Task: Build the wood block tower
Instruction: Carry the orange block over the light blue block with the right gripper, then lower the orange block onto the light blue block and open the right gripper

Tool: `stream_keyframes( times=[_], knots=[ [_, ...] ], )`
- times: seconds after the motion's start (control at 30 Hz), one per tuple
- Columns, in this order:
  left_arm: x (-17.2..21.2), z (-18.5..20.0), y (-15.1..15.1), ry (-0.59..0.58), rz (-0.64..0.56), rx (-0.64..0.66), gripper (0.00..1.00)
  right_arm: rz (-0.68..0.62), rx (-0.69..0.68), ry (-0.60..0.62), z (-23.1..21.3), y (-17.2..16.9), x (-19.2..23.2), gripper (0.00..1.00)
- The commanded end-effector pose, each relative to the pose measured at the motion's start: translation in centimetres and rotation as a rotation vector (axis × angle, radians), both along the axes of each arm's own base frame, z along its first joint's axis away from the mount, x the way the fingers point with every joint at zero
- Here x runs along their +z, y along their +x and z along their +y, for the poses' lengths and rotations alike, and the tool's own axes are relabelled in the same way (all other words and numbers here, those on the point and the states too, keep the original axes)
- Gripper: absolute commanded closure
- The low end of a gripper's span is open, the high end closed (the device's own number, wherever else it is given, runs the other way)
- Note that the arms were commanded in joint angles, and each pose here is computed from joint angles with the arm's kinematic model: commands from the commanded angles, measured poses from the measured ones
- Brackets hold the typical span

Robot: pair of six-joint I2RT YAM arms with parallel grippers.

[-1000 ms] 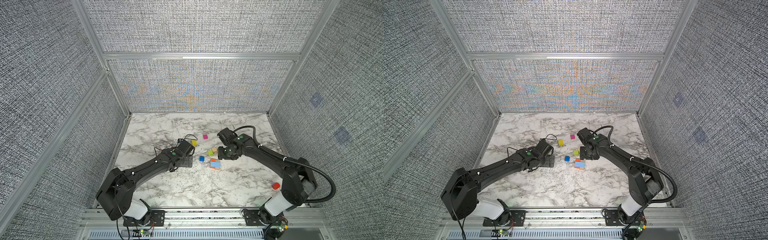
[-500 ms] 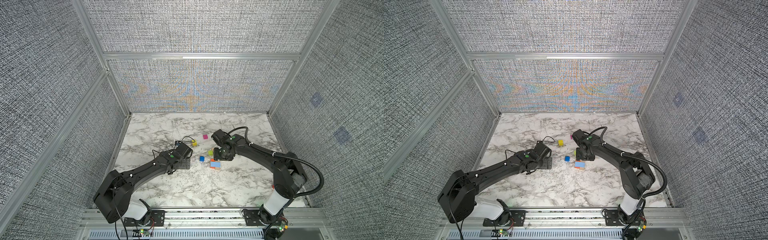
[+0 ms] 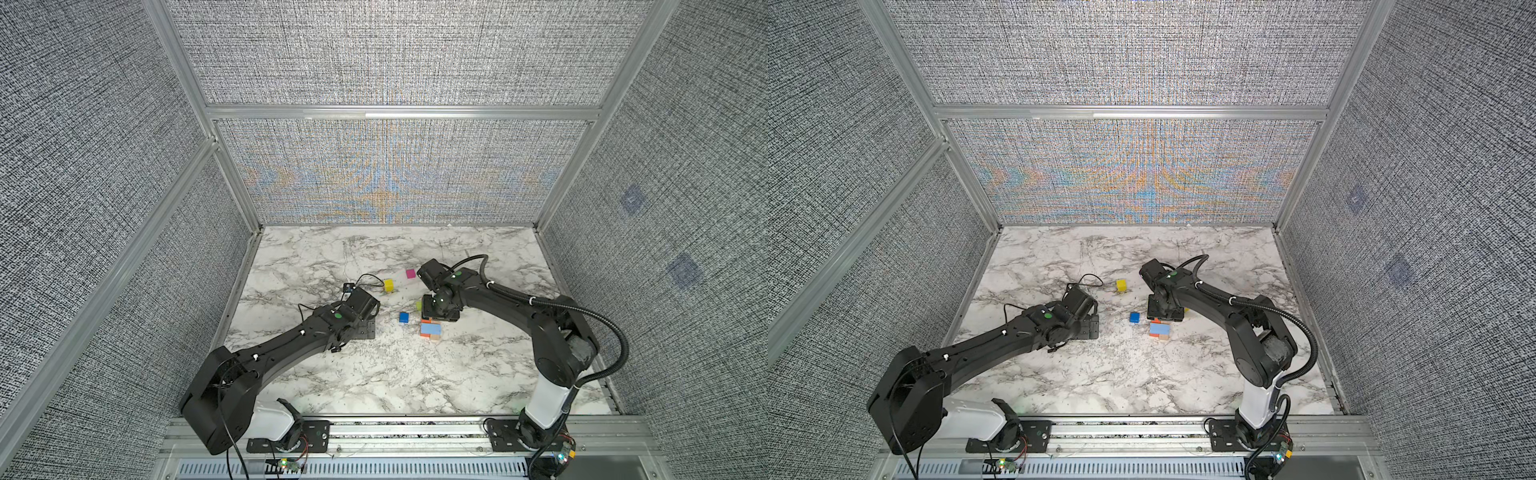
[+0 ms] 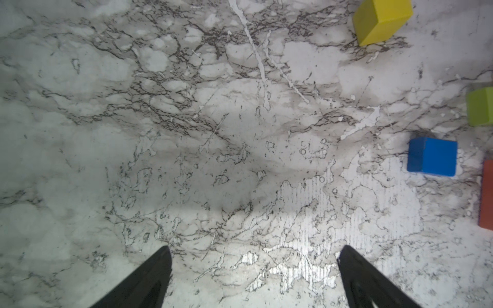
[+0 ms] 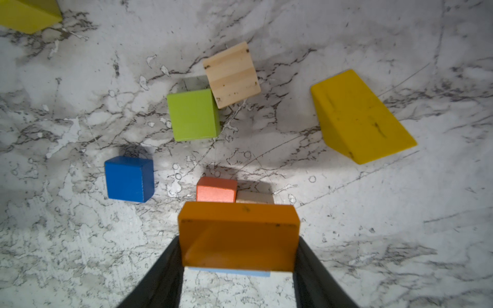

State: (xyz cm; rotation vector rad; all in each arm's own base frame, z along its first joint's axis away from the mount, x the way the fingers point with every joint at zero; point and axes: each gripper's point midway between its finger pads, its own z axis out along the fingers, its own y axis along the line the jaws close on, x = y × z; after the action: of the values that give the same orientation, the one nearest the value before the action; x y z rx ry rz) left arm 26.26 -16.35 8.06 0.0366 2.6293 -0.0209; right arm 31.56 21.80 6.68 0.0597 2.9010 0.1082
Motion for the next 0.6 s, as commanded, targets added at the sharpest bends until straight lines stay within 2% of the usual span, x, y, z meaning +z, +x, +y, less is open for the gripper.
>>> stream_keyframes(
  times=[0.0,0.57],
  knots=[
    [0.3,0.3,0.4,0.001,-0.022,0.019,0.01,0.0,-0.007,-0.005,0.2,0.1,0.0,0.42],
    [-0.5,0.7,0.5,0.01,-0.007,0.023,0.01,0.025,0.0,-0.034,0.2,-0.3,-1.7,0.41]
  ],
)
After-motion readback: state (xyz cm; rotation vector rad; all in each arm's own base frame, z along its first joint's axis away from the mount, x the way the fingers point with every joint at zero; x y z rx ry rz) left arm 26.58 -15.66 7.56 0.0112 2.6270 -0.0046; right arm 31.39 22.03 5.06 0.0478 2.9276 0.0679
